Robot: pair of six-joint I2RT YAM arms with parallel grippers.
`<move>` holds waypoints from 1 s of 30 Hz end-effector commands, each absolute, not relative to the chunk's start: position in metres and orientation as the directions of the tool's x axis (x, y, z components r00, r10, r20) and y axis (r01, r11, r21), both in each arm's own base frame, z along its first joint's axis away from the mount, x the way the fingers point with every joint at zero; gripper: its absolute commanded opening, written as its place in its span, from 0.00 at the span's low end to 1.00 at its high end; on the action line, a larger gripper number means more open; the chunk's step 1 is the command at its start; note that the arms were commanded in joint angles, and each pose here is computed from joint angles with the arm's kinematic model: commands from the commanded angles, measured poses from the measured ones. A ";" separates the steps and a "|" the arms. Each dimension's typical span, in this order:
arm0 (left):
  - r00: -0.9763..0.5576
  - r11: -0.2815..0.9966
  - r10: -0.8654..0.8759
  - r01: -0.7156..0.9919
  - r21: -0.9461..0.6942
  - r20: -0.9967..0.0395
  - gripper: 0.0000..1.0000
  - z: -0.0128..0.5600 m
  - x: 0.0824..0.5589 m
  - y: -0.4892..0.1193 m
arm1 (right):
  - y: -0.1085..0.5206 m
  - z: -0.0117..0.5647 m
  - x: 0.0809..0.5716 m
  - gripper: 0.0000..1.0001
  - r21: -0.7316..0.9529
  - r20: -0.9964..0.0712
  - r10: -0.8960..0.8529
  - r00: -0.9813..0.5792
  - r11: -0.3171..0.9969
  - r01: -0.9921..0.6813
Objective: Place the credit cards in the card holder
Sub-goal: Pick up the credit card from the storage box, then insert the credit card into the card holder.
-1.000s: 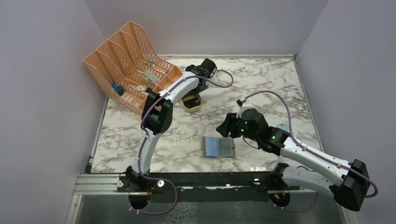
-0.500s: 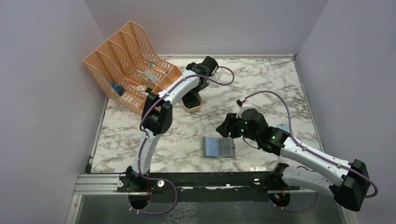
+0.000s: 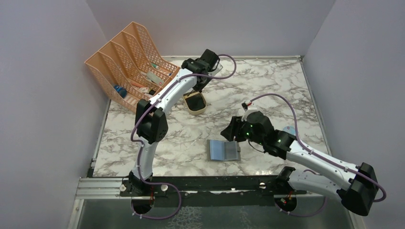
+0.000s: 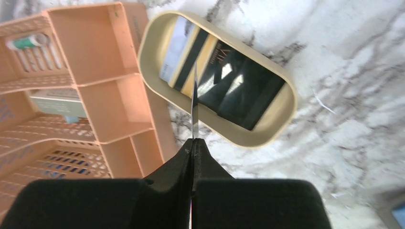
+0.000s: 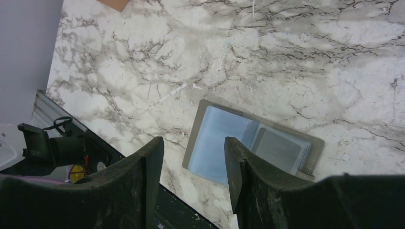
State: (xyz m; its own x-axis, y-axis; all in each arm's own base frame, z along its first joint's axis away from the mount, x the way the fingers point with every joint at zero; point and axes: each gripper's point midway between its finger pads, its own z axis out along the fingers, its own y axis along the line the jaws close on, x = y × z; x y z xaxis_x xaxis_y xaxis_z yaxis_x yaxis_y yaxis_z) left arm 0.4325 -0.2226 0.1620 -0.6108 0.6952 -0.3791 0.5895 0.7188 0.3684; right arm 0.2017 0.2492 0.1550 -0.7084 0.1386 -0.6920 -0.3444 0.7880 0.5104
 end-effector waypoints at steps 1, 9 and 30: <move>-0.648 0.812 0.555 0.557 0.173 -0.521 0.00 0.190 0.408 -0.240 | 0.248 0.154 0.200 0.50 0.519 -0.690 0.148 -0.709 0.783 -0.342; -0.698 0.767 0.363 0.600 -0.227 -0.617 0.00 0.202 0.351 -0.263 | 0.228 0.123 0.191 0.46 0.444 -0.660 0.090 -0.746 0.848 -0.290; -0.946 0.418 -0.013 0.289 -0.861 -0.323 0.00 0.161 0.224 -0.317 | 0.186 0.057 0.186 0.43 0.217 -0.568 0.005 -0.823 0.966 -0.144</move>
